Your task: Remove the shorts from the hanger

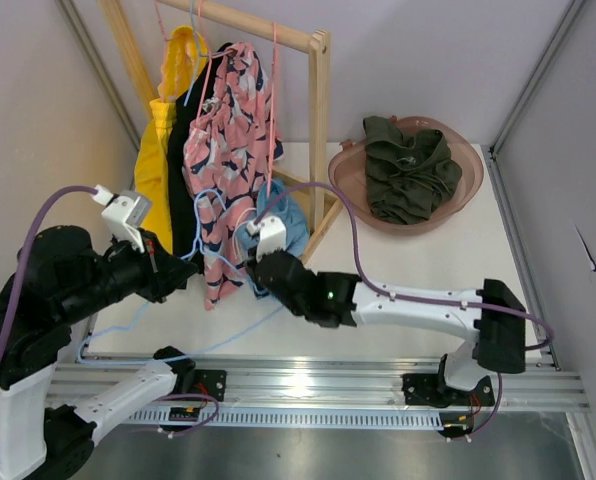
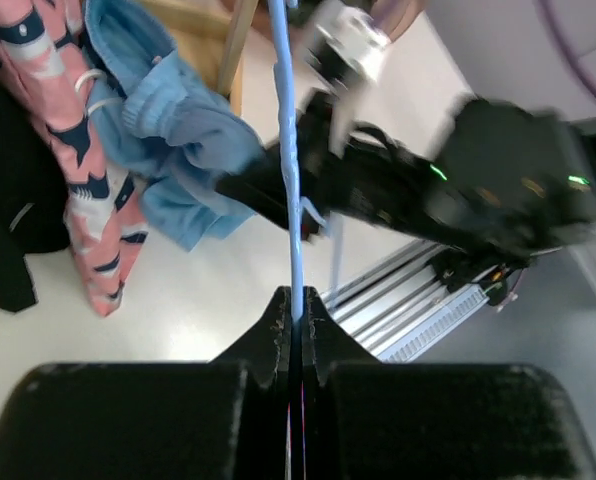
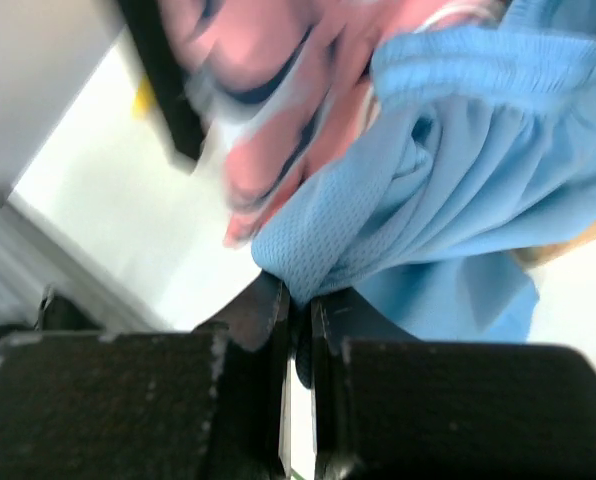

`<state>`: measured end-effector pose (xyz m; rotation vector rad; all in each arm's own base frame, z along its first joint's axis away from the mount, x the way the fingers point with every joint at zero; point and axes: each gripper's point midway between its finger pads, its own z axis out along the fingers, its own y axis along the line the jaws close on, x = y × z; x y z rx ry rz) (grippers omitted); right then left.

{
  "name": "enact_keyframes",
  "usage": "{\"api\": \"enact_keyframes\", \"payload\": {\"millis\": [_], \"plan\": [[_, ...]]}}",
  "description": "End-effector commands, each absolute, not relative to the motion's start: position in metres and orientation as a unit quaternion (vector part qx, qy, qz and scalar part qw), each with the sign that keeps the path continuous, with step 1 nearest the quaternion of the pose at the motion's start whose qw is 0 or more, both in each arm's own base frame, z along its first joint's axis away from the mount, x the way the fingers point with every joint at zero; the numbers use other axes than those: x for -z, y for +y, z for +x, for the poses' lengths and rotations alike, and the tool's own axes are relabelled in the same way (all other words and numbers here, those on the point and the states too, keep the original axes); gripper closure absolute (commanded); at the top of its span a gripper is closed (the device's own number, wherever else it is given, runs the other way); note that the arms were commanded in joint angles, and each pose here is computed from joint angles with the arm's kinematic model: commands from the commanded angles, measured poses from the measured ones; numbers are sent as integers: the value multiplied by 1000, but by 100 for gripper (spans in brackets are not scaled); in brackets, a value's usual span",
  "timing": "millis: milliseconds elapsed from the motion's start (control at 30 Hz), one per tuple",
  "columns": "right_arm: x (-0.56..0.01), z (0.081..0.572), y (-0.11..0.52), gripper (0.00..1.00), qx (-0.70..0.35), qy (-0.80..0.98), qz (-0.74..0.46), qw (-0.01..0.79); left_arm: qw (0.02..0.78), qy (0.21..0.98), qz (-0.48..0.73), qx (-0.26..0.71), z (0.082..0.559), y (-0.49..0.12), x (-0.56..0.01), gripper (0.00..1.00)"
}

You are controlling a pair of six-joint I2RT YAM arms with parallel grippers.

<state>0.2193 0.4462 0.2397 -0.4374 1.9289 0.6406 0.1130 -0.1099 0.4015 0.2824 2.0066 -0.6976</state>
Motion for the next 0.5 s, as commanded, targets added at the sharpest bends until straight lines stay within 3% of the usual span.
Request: {"api": "enact_keyframes", "payload": {"millis": [0, 67, 267, 467], "plan": [[-260, 136, 446, 100, -311, 782, -226, 491, 649, 723, 57, 231, 183, -97, -485, 100], [-272, 140, 424, 100, -285, 786, -205, 509, 653, 724, 48, 218, 198, -98, -482, 100], [-401, 200, 328, 100, -241, 734, -102, 627, 658, 724, 28, 204, 216, -99, -483, 100], [-503, 310, 210, 100, -154, 673, 0, 723, 678, 714, 10, 174, 212, -81, -500, 100]]}}
